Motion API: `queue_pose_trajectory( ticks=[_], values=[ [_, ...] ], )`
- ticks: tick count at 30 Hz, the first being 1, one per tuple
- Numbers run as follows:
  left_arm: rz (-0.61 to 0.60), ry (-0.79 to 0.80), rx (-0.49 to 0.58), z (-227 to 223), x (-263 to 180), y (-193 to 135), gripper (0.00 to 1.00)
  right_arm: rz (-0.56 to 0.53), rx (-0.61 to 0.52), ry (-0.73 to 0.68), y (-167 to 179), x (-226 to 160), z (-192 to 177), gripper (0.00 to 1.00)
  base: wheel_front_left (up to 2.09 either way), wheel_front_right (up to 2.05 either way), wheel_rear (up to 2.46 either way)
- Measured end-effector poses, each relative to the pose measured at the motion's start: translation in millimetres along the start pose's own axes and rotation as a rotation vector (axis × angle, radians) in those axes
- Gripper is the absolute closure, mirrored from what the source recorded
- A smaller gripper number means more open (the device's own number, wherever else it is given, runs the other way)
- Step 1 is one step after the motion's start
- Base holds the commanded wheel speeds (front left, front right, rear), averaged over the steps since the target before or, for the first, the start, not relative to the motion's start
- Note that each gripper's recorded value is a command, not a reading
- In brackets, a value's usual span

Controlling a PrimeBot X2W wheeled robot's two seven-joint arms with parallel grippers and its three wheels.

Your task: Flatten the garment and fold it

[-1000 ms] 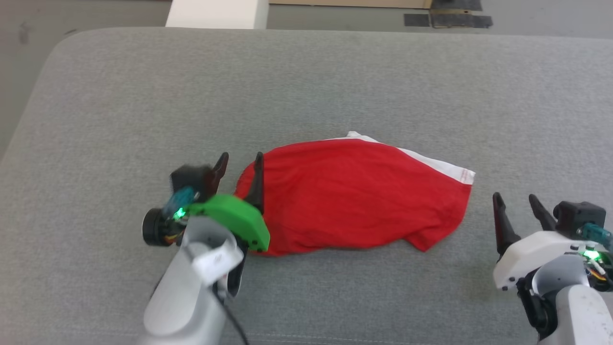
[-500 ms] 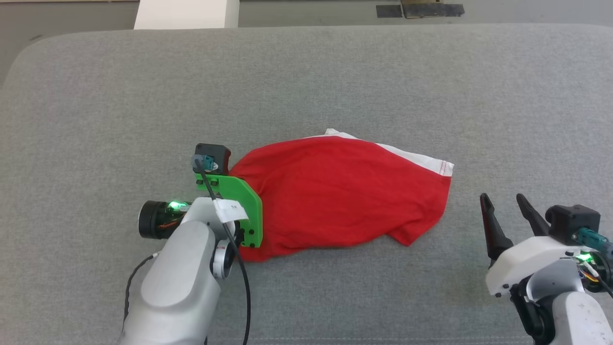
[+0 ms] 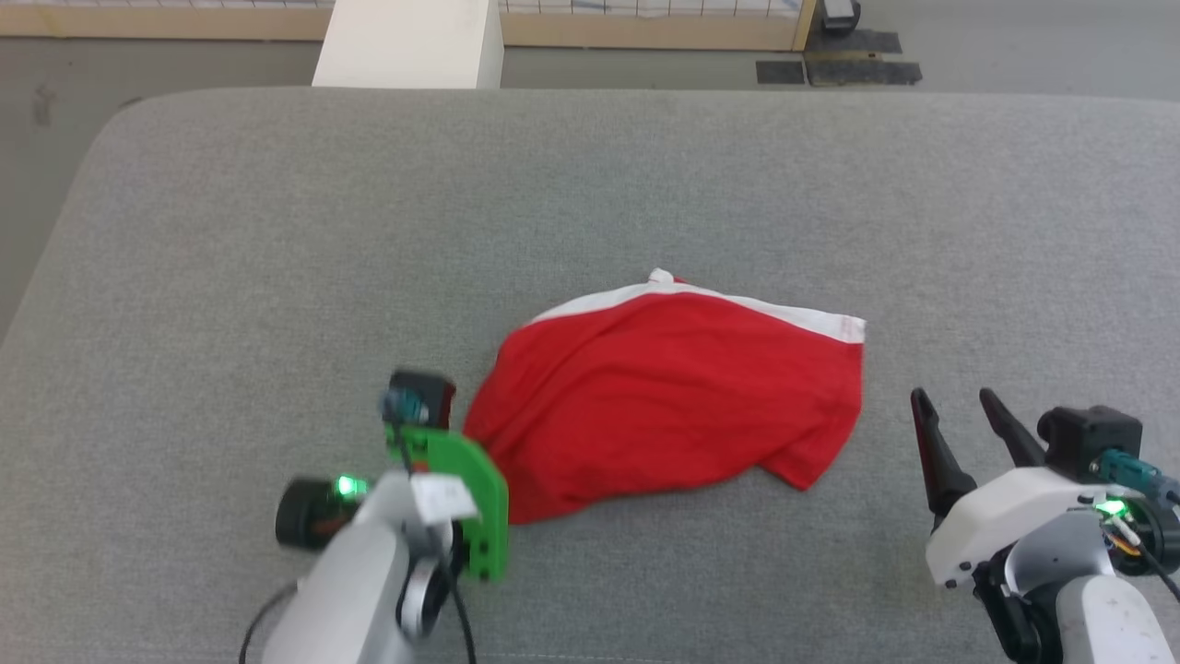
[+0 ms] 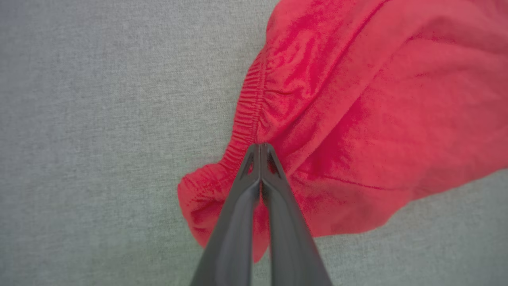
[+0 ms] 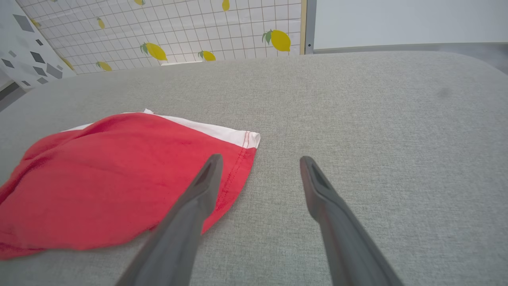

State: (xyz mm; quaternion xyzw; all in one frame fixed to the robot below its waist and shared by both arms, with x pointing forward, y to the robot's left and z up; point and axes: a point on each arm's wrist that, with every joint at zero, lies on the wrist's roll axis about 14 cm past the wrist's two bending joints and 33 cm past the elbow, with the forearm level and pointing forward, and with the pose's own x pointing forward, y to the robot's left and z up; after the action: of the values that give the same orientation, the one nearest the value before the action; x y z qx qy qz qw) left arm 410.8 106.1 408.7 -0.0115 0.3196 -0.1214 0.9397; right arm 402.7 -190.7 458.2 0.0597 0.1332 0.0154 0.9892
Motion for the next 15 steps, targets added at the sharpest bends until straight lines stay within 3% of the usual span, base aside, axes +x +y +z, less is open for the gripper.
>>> queue_pose_trajectory(
  ticks=[8, 9, 10, 15],
  values=[
    [-0.074, 0.153, -0.094, -70.1, -37.1, -21.6, 1.0, -0.003, 0.009, 0.006, -1.1, -7.9, -3.6, 0.0, 0.0, 0.0, 0.0],
    [-0.07, 0.143, -0.103, -70.6, -39.1, -21.6, 0.57, -0.002, 0.014, 0.005, -0.8, -7.9, -3.3, 0.0, 0.0, 0.0, 0.0],
    [-0.065, 0.119, -0.119, -67.2, -40.6, -21.6, 0.0, -0.001, 0.017, 0.004, -0.7, -7.8, -3.2, 0.0, 0.0, 0.0, 0.0],
    [-0.048, -0.039, -0.172, -34.0, -43.8, -20.7, 0.0, 0.001, 0.028, -0.007, -0.1, -8.8, -0.8, 0.0, 0.0, 0.0, 0.0]
  ],
)
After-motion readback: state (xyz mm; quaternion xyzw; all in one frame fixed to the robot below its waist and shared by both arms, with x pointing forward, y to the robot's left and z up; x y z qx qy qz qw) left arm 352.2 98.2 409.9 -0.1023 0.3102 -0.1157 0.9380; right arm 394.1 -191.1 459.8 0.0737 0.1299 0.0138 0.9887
